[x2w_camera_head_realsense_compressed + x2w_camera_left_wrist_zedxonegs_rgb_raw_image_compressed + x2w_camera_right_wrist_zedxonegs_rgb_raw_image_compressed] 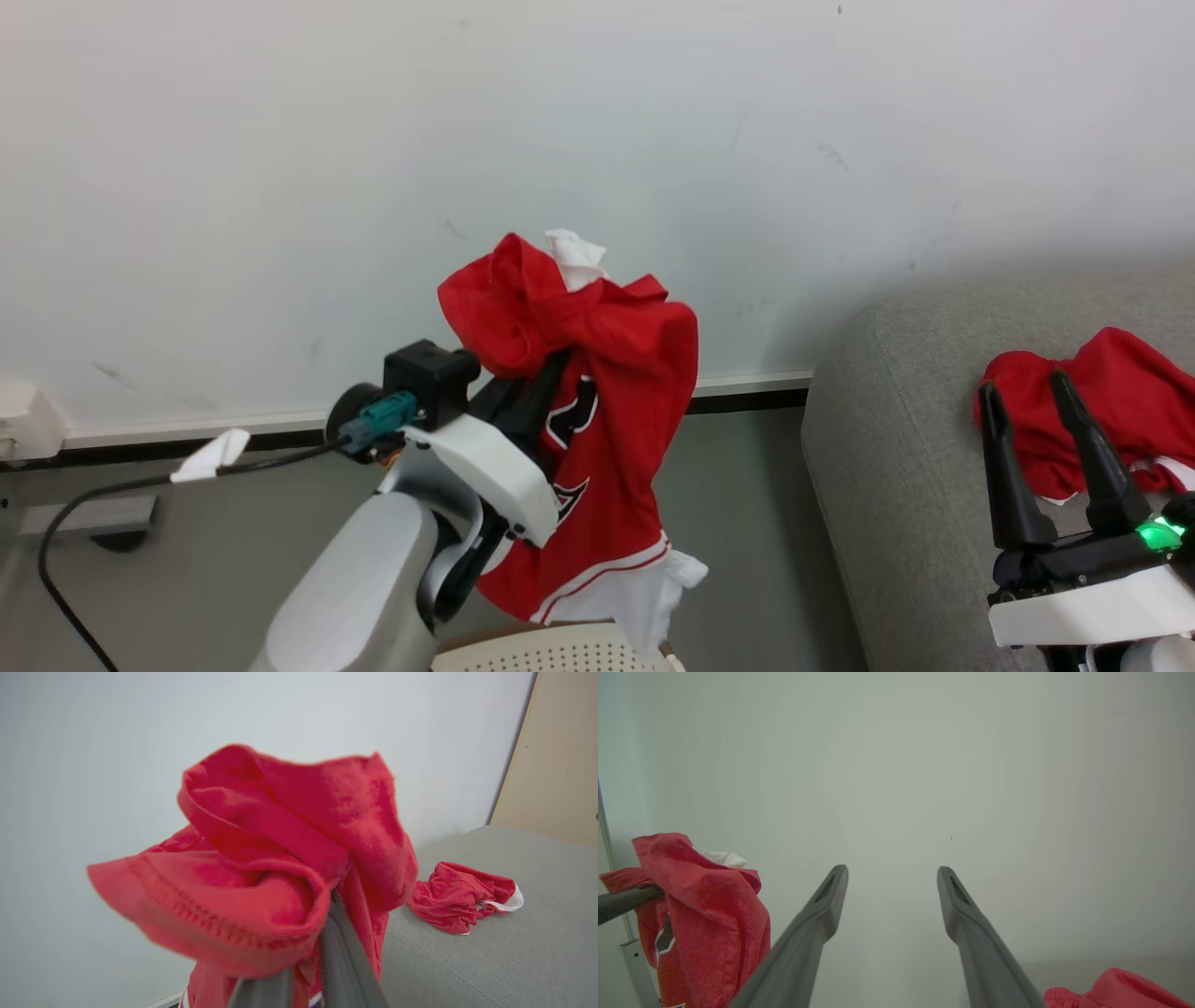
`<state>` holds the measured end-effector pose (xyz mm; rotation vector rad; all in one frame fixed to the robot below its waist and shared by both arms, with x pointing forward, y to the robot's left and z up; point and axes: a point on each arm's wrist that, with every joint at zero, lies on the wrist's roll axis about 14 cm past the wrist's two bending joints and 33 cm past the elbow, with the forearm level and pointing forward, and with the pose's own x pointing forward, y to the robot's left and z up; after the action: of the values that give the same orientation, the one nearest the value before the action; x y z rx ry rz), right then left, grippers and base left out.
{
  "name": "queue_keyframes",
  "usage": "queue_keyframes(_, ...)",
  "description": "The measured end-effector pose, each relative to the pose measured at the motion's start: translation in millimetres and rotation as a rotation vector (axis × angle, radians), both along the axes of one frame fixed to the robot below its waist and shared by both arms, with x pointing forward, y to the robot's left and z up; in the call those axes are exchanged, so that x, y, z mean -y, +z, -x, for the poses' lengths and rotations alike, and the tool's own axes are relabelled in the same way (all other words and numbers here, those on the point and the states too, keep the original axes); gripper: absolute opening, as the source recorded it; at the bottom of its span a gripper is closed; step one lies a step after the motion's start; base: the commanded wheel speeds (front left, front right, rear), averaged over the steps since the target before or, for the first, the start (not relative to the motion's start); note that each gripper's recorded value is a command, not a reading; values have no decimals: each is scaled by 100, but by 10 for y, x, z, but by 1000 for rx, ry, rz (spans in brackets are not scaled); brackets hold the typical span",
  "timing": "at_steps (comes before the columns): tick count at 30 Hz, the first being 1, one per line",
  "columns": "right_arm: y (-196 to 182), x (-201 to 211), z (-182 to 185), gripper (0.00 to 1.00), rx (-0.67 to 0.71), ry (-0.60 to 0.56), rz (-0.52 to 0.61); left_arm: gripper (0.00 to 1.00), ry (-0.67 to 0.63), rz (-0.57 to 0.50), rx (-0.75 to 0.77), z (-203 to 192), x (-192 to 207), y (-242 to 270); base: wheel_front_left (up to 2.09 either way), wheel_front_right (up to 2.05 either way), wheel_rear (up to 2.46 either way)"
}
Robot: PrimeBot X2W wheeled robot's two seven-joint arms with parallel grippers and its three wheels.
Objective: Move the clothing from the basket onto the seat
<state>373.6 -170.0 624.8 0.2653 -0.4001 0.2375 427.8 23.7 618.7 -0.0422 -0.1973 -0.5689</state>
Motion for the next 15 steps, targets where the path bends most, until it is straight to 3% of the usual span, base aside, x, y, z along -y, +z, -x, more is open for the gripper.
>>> queue_keyframes(5,-100,-71,45,100,-28,18,-11,0,-28,34,90,18,109,463,0,0,0)
queue_keyframes(15,-163,-137,54,100,-48,39,-20,0,-54,43,127,89,201,660,0,0,0)
